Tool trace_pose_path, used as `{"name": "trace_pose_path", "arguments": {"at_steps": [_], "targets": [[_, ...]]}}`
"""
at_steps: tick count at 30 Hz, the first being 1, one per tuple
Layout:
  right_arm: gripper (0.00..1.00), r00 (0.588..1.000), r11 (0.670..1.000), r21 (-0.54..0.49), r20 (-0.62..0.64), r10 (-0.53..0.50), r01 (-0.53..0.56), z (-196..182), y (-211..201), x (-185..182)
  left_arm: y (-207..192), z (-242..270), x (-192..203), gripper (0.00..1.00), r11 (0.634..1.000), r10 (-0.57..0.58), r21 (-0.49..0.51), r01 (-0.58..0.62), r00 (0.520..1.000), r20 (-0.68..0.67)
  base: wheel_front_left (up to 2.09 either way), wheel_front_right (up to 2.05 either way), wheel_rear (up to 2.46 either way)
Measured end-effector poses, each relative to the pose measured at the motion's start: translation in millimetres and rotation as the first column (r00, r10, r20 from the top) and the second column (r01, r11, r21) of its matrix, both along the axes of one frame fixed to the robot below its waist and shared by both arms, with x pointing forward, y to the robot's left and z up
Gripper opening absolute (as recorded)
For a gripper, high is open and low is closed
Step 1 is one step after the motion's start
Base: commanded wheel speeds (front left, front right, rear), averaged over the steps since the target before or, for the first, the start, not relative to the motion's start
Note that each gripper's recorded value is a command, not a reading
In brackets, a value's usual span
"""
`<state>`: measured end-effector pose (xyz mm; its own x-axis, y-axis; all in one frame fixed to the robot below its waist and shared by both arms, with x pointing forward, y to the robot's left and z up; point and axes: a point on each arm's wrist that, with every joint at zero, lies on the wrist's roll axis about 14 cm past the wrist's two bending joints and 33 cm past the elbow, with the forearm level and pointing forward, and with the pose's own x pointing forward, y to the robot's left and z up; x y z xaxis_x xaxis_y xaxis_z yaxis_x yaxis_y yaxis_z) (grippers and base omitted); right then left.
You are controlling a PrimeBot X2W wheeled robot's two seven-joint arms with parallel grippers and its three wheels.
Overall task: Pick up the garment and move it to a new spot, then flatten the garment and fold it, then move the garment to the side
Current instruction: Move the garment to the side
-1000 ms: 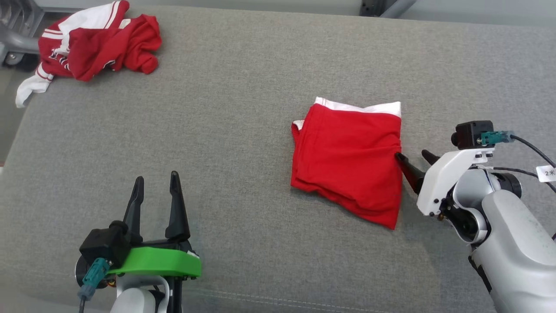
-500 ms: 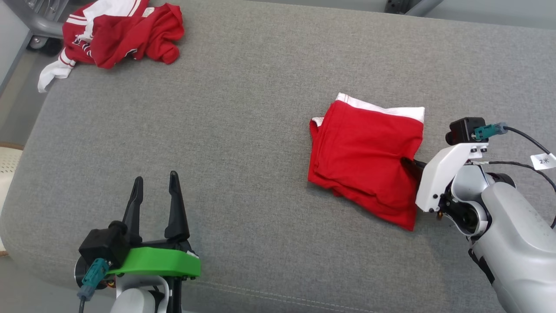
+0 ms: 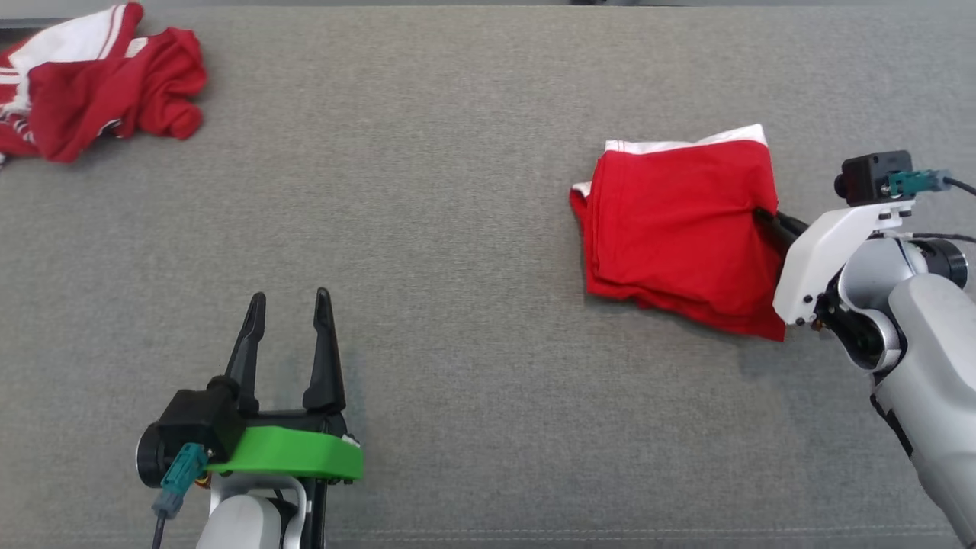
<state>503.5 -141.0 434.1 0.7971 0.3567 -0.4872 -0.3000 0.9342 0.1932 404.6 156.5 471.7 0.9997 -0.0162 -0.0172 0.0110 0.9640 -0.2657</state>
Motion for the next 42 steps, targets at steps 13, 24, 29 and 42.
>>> {"name": "trace_pose_path", "arguments": {"at_steps": [13, 24, 29, 42], "targets": [[0.0, 0.957, 0.955, -0.07, 0.061, -0.284, 0.288, 12.4, -123.2, -7.8, -106.5, -10.0, 51.8, 1.0, 0.94, -0.341, 0.033, 0.339, 0.939, 0.041, 0.0, 0.0, 0.0], [0.0, 0.931, 0.912, -0.189, 0.074, -0.357, 0.365, -3.4, -174.2, -1.9, -144.7, -44.9, 66.7, 1.0, 0.893, -0.45, 0.014, 0.45, 0.893, -0.007, 0.0, 0.0, 0.0], [0.0, 0.929, 0.887, -0.274, 0.104, -0.356, 0.371, 0.5, -196.0, 14.8, -134.9, -51.4, 71.2, 1.0, 0.902, -0.431, 0.027, 0.431, 0.902, -0.023, 0.0, 0.0, 0.0], [0.0, 0.921, 0.771, -0.505, 0.177, -0.346, 0.387, 12.0, -258.9, 56.1, -99.0, -62.6, 75.6, 1.0, 0.931, -0.356, 0.063, 0.36, 0.933, -0.058, 0.0, 0.0, 0.0]]}}
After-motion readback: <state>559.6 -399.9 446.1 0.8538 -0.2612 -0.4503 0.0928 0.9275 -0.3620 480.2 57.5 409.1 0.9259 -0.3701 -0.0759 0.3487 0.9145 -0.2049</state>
